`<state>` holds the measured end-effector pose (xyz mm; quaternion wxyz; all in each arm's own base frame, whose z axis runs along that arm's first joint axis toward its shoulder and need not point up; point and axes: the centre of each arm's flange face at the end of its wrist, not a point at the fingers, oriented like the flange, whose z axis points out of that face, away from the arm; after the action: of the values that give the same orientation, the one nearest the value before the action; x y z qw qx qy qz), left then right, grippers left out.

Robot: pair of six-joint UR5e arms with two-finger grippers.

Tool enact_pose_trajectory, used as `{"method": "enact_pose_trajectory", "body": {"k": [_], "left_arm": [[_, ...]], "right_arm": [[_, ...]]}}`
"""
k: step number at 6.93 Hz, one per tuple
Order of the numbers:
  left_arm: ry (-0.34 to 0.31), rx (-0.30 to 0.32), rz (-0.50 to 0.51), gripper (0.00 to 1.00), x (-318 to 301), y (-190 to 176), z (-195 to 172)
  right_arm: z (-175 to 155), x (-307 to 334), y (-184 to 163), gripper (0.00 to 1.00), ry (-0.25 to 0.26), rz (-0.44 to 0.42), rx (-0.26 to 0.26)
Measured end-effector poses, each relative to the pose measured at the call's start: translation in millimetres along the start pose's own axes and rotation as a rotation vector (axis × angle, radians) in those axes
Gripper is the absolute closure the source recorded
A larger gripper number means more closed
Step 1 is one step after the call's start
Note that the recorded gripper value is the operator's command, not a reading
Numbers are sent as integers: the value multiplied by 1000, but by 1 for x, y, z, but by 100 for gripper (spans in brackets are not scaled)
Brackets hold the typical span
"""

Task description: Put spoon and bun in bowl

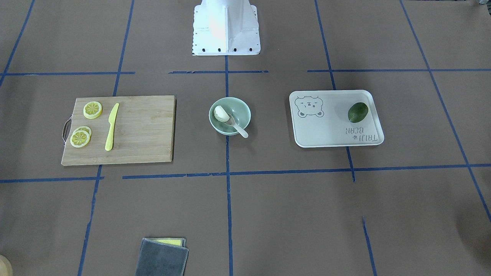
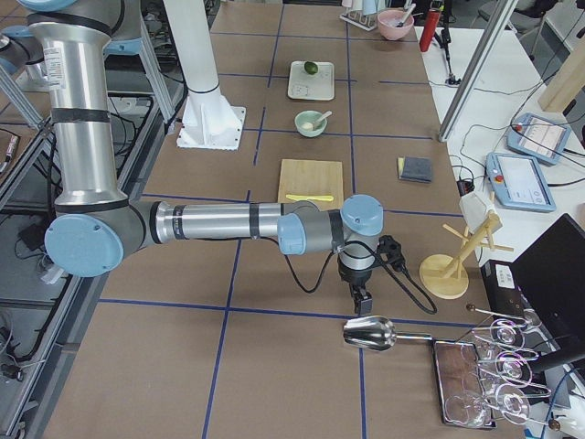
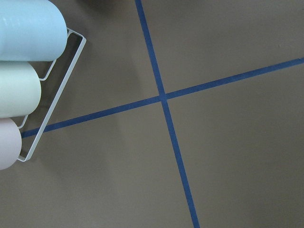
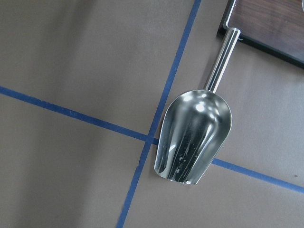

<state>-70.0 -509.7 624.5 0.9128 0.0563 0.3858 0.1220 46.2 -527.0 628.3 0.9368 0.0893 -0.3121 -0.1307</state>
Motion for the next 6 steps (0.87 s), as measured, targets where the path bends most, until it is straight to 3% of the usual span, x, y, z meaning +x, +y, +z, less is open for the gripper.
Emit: {"method": "enact_pose_trajectory", "body": {"k": [3,6], "left_arm": [[3,-2,-1,0,0,1,1],[2,-1,-1,0,0,1,1]], "right_arm": [[10,7,12,0,-4,18,-19],[21,5,26,0,-80,40,-30]]}}
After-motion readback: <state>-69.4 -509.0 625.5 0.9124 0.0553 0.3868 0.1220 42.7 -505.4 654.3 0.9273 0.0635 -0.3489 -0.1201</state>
